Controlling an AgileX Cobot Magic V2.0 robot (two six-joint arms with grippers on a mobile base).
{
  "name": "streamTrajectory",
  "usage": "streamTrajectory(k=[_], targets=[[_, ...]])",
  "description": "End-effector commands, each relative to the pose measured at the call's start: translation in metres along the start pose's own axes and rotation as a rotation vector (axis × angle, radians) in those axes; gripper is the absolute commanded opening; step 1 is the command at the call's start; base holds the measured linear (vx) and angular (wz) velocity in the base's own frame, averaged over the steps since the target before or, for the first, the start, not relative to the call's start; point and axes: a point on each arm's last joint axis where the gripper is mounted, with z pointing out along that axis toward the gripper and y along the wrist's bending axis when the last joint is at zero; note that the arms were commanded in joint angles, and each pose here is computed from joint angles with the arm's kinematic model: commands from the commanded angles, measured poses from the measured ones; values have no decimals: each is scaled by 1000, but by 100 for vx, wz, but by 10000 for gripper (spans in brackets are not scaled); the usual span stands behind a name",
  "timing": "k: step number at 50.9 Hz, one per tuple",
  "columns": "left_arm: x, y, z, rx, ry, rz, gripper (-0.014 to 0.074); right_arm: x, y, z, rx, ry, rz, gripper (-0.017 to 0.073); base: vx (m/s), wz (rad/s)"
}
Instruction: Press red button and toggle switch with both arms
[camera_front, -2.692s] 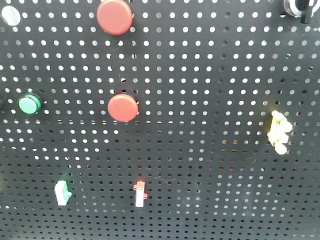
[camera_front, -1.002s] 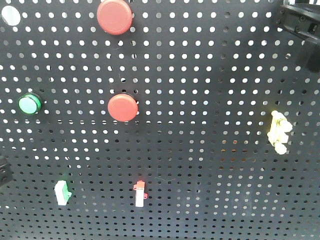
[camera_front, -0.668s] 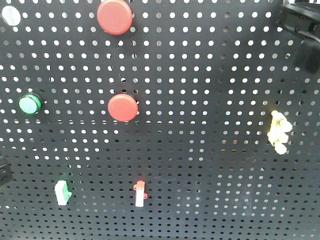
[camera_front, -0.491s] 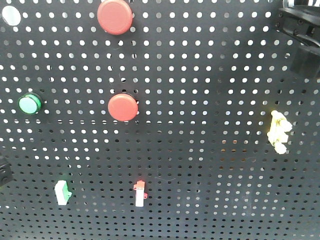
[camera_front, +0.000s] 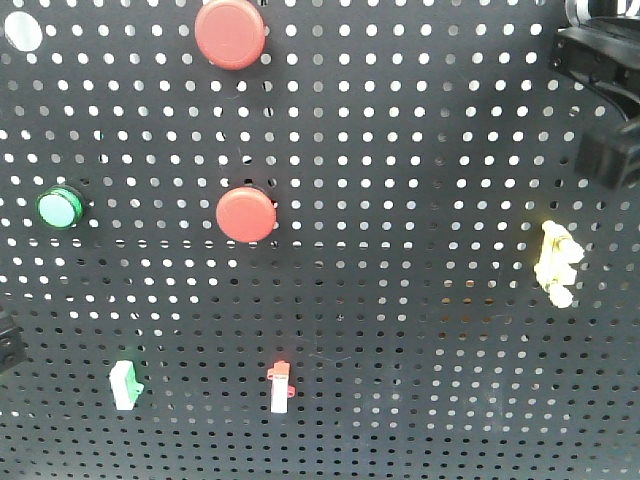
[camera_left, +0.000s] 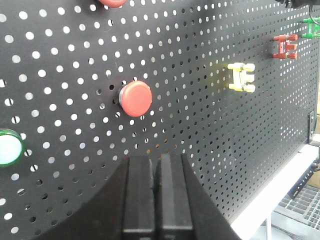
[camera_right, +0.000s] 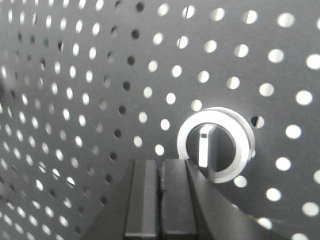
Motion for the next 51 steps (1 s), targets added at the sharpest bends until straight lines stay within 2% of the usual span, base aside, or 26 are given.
streamTrajectory(k=[1, 10, 13, 20, 29, 39, 43, 51], targets=[[-13, 5, -2, -51, -73, -32, 1, -18, -20, -4, 193, -118, -43, 0, 0, 0], [-13, 5, -2, -54, -74, -29, 1, -17, -28, -6, 243, -115, -79, 0, 0, 0], [-13, 5, -2, -54, -74, -29, 1, -15, -38, -9, 287, -101, -67, 0, 0, 0], [-13, 5, -2, -54, -74, -29, 1, -11, -57, -19, 360, -54, -76, 0, 0, 0], [-14, 6, -2, -65, -82, -23, 1, -15, -62, -38, 379, -32, -50, 0, 0, 0], [-14, 7, -2, -68, -84, -23, 1, -24, -47, -55, 299, -21, -42, 0, 0, 0], [-14, 7, -2, -69, -85, -23, 1, -27, -38, -62, 242, -7, -7, 0, 0, 0], [-14, 7, -2, -70, -86, -26, 1, -33, -24, -80, 183, 4, 56, 0, 0, 0]])
